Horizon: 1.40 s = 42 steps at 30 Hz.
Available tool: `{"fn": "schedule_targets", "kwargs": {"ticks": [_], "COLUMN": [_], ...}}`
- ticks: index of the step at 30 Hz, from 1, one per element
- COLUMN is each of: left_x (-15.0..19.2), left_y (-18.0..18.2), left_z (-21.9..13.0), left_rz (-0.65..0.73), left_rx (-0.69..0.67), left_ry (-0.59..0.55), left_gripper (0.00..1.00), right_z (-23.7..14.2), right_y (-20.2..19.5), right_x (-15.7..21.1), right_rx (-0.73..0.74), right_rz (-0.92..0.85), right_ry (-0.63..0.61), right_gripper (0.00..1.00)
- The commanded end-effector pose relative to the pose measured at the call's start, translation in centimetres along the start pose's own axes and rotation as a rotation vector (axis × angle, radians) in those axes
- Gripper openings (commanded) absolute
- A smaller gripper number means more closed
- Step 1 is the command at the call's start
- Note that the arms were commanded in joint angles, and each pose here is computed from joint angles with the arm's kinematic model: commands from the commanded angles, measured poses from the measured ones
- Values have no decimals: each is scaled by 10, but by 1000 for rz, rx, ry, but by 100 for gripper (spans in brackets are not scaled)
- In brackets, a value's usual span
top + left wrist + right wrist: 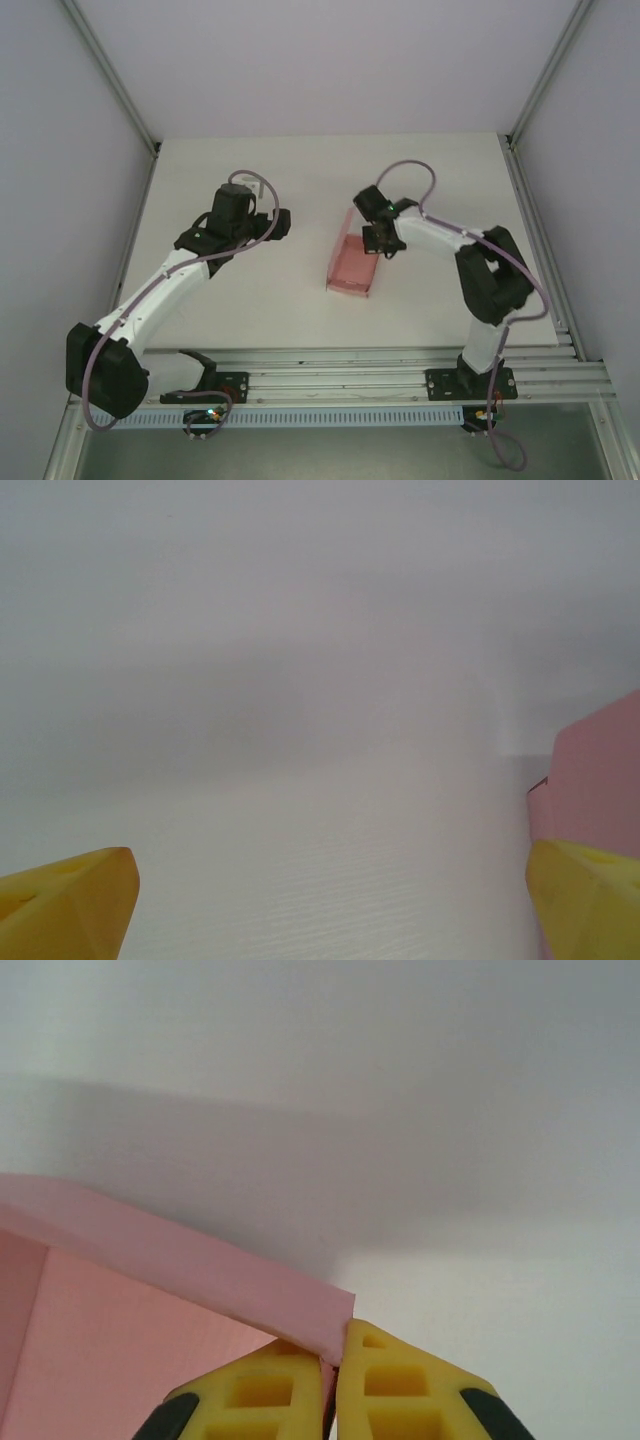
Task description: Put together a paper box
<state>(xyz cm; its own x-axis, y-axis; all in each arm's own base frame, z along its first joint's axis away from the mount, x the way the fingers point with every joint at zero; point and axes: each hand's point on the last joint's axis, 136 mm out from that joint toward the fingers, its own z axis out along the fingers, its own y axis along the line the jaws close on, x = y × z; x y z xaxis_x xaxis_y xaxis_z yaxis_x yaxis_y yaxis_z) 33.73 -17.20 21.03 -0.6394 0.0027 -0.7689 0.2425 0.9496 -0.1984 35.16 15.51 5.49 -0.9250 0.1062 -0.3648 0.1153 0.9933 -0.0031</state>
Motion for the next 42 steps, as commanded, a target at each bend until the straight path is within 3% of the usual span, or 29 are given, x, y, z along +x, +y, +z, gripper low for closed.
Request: {"fn": "schedule_targets", "kwargs": {"ticks": [1, 5, 11, 13, 17, 22, 25, 26, 29, 33, 36, 38, 42], "left_x": [-6, -4, 0, 0, 1, 2, 4, 5, 7, 13, 15, 16, 20], "left_y": [-3, -3, -2, -1, -1, -2, -2, -3, -4, -3, -3, -3, -4], "left_z": [-6, -6, -10, -12, -14, -17, -18, -18, -18, -20, -21, -21, -18], "left_rz": [-19, -28, -26, -24, -12, 13, 25, 27, 33, 49, 63, 65, 72], "left_rx": [34, 39, 40, 38, 42, 53, 63, 66, 78, 78, 81, 82, 87], "left_ry": [-29, -25, -27, -30, -32, -31, -22, -21, -15, 6, 19, 25, 38], "left_gripper": [100, 100, 100, 100, 100, 100, 100, 100, 100, 100, 100, 100, 100], "right_z": [-15, -24, -35, -40, -50, -62, -80, -74, -84, -92, -111, -123, -104], "right_y": [10, 20, 28, 25, 13, 2, 18, 21, 11, 9, 6, 12, 19], "right_x": [-11, 6, 26, 26, 25, 21, 18, 25, 17, 6, -16, -20, -39], "right_rx": [-112, -139, -78, -76, -58, -37, -140, -161, -198, -374, -500, -609, -622], "right_rz": [440, 588, 648, 637, 548, 197, -240, -401, -644, -973, -1065, -1125, -1222], "right_ry": [-177, -230, -263, -274, -314, -360, -363, -321, -326, -491, -633, -627, -562], "right_gripper": [10, 12, 30, 46, 59, 85, 96, 97, 99, 100, 100, 98, 97]}}
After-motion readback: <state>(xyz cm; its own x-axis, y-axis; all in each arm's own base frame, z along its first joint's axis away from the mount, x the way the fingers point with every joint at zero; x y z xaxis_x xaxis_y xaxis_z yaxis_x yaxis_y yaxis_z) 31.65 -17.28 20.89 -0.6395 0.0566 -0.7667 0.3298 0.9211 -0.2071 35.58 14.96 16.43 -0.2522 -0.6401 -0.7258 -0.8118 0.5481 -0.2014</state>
